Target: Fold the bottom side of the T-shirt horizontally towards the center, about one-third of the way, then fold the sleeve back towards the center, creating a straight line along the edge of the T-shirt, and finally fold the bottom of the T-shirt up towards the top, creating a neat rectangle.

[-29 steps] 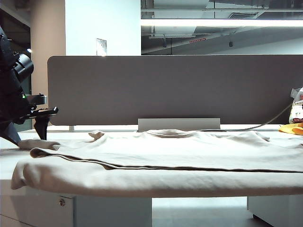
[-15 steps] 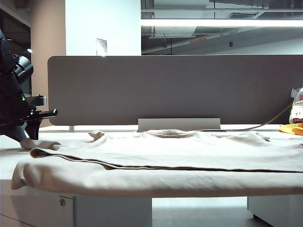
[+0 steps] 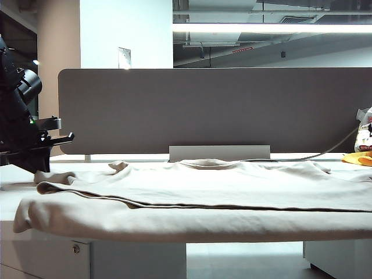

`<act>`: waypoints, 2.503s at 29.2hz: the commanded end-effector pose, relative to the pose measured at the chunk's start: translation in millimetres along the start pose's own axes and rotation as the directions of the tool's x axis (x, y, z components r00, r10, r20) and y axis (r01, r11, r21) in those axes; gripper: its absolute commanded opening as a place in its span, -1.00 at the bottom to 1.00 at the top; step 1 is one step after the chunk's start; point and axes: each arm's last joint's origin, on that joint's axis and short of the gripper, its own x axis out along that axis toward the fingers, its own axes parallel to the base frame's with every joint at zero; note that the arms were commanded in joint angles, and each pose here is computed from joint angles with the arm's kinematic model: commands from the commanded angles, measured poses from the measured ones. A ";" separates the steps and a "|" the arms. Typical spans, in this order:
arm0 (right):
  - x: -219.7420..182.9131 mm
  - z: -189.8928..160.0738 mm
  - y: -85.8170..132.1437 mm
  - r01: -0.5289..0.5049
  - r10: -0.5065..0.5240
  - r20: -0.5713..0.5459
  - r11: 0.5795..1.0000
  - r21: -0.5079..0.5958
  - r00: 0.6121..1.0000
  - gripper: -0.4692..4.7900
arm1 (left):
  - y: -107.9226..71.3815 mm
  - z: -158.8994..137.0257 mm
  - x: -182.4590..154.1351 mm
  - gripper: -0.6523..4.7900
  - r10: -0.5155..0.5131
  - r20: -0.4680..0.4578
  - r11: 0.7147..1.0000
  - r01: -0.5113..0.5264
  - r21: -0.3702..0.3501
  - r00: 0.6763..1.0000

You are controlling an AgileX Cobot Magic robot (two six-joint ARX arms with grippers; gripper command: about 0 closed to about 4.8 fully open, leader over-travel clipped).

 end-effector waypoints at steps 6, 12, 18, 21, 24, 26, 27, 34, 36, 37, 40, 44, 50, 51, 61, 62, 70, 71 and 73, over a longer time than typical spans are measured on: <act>-11.2 9.3 17.4 -0.108 0.110 0.046 0.993 -0.037 0.993 -0.84 | -36.1 16.5 -8.3 -0.78 -0.137 0.011 0.987 0.136 0.086 0.990; -30.3 16.4 41.8 -0.192 0.198 0.071 0.978 -0.085 0.978 -0.84 | -83.7 37.8 -26.8 -0.78 -0.200 0.032 0.962 0.190 0.196 0.979; -42.6 18.5 62.9 -0.284 0.292 0.066 0.953 -0.105 0.954 -0.84 | -121.1 38.3 -35.2 -0.78 -0.255 0.022 0.936 0.241 0.258 0.967; -42.4 14.2 75.9 -0.339 0.344 0.028 0.934 -0.112 0.938 -0.84 | -140.7 32.5 -35.1 -0.78 -0.284 -0.001 0.918 0.272 0.289 0.959; -38.9 6.9 92.6 -0.369 0.369 -0.019 0.922 -0.118 0.929 -0.84 | -162.2 25.8 -35.8 -0.78 -0.331 -0.027 0.890 0.322 0.322 0.943; -36.1 1.0 106.9 -0.395 0.391 -0.051 0.909 -0.131 0.919 -0.84 | -173.8 22.1 -36.4 -0.78 -0.346 -0.037 0.878 0.338 0.340 0.937; -35.0 -1.5 113.9 -0.405 0.400 -0.061 0.904 -0.140 0.914 -0.84 | -179.2 20.2 -36.7 -0.78 -0.352 -0.042 0.872 0.344 0.348 0.935; -28.9 -22.1 163.4 -0.468 0.449 -0.134 0.863 -0.192 0.883 -0.84 | -202.0 12.4 -38.0 -0.78 -0.373 -0.049 0.851 0.363 0.380 0.926; -28.3 -26.6 173.0 -0.481 0.458 -0.148 0.853 -0.204 0.876 -0.84 | -203.2 11.9 -37.6 -0.78 -0.376 -0.050 0.852 0.366 0.375 0.925; -27.9 -28.3 176.0 -0.478 0.455 -0.150 0.853 -0.208 0.878 -0.84 | -203.2 11.8 -36.5 -0.78 -0.376 -0.049 0.854 0.366 0.370 0.925; -27.2 -32.3 182.2 -0.474 0.447 -0.162 0.855 -0.212 0.880 -0.84 | -203.3 11.4 -34.7 -0.74 -0.376 -0.050 0.854 0.367 0.370 0.925; -26.9 -34.4 181.8 -0.472 0.442 -0.179 0.858 -0.202 0.879 -0.43 | -203.1 10.4 -31.9 0.19 -0.373 -0.055 0.855 0.367 0.368 0.926; -27.0 -35.5 180.7 -0.479 0.445 -0.194 0.857 -0.192 0.874 0.89 | -204.3 11.4 -30.5 1.00 -0.399 -0.048 0.844 0.387 0.372 0.916; -27.3 -35.3 181.2 -0.495 0.460 -0.198 0.848 -0.191 0.865 1.00 | -204.5 11.8 -30.7 1.00 -0.403 -0.045 0.842 0.389 0.373 0.914; -30.8 -30.2 194.2 -0.645 0.622 -0.191 0.758 -0.096 0.760 1.00 | -209.1 18.2 -33.7 1.00 -0.524 -0.021 0.801 0.500 0.329 0.852; -31.0 -30.5 195.0 -0.652 0.629 -0.194 0.753 -0.089 0.753 1.00 | -209.2 18.4 -33.8 1.00 -0.526 -0.020 0.802 0.504 0.319 0.850; -31.7 -38.2 202.7 -0.681 0.660 -0.255 0.732 0.006 0.707 1.00 | -209.1 18.1 -33.9 1.00 -0.524 -0.023 0.806 0.505 0.310 0.851; -31.6 -39.9 204.0 -0.679 0.658 -0.264 0.734 0.015 0.705 1.00 | -209.1 18.1 -33.9 1.00 -0.524 -0.023 0.806 0.505 0.310 0.851; -31.8 -40.8 207.2 -0.687 0.664 -0.265 0.726 0.008 0.699 1.00 | -209.1 18.0 -33.7 1.00 -0.524 -0.023 0.806 0.505 0.310 0.851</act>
